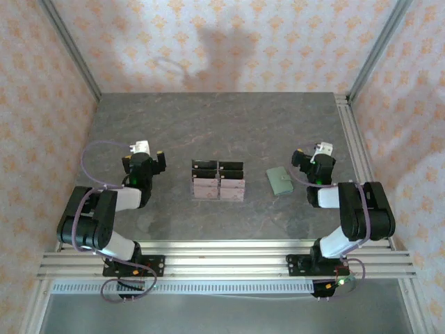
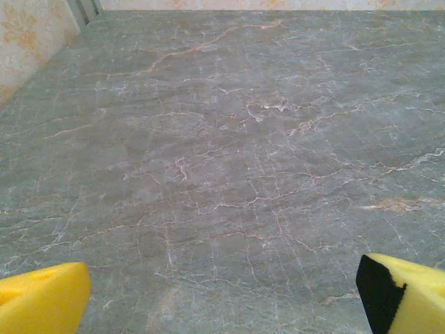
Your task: Put the credit cards into the card holder
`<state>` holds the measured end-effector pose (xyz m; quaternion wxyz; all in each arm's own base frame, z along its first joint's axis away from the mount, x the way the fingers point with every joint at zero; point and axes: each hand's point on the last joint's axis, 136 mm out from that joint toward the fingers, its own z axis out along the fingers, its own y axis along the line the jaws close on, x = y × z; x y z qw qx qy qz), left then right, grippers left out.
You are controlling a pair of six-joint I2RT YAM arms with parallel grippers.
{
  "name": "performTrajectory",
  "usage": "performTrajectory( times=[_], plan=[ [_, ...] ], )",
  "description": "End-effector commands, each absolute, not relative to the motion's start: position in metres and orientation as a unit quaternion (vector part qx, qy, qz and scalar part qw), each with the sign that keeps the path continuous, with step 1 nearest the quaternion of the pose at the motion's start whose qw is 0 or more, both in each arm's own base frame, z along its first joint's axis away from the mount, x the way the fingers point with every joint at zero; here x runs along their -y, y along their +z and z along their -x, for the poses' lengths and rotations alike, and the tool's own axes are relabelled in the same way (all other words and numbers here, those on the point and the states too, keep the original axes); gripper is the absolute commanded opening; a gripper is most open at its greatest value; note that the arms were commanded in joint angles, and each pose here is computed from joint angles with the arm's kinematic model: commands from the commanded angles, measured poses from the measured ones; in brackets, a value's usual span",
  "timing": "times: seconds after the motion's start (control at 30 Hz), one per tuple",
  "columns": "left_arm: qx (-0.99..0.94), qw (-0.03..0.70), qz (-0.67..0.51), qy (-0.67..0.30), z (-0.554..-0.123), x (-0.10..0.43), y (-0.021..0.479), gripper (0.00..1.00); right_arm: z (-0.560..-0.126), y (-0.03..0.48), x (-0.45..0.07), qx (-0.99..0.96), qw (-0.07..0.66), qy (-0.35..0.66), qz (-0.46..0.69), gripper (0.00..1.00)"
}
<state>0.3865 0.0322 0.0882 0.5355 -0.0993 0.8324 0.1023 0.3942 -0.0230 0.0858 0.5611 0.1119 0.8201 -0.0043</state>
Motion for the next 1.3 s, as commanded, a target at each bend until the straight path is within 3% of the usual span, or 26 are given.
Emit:
performTrajectory(
  times=[0.0,0.97,1.27],
  plan=[
    [-0.824,0.548,0.097,0.107,-0.389,-0.034,0.096,1.00,-0.398,0.091,0.022,-0.816,0.568,0.000,-0.108,0.99],
    [-0.824,0.549,0.096,0.104,-0.389,-0.033,0.096,1.00,-0.395,0.093,0.026,-0.809,0.576,-0.004,-0.116,0.99],
    [-0.829,0.538,0.101,0.111,-0.388,-0.037,0.123,1.00,-0.377,0.115,0.036,-0.778,0.612,-0.018,-0.143,0.99]
  ],
)
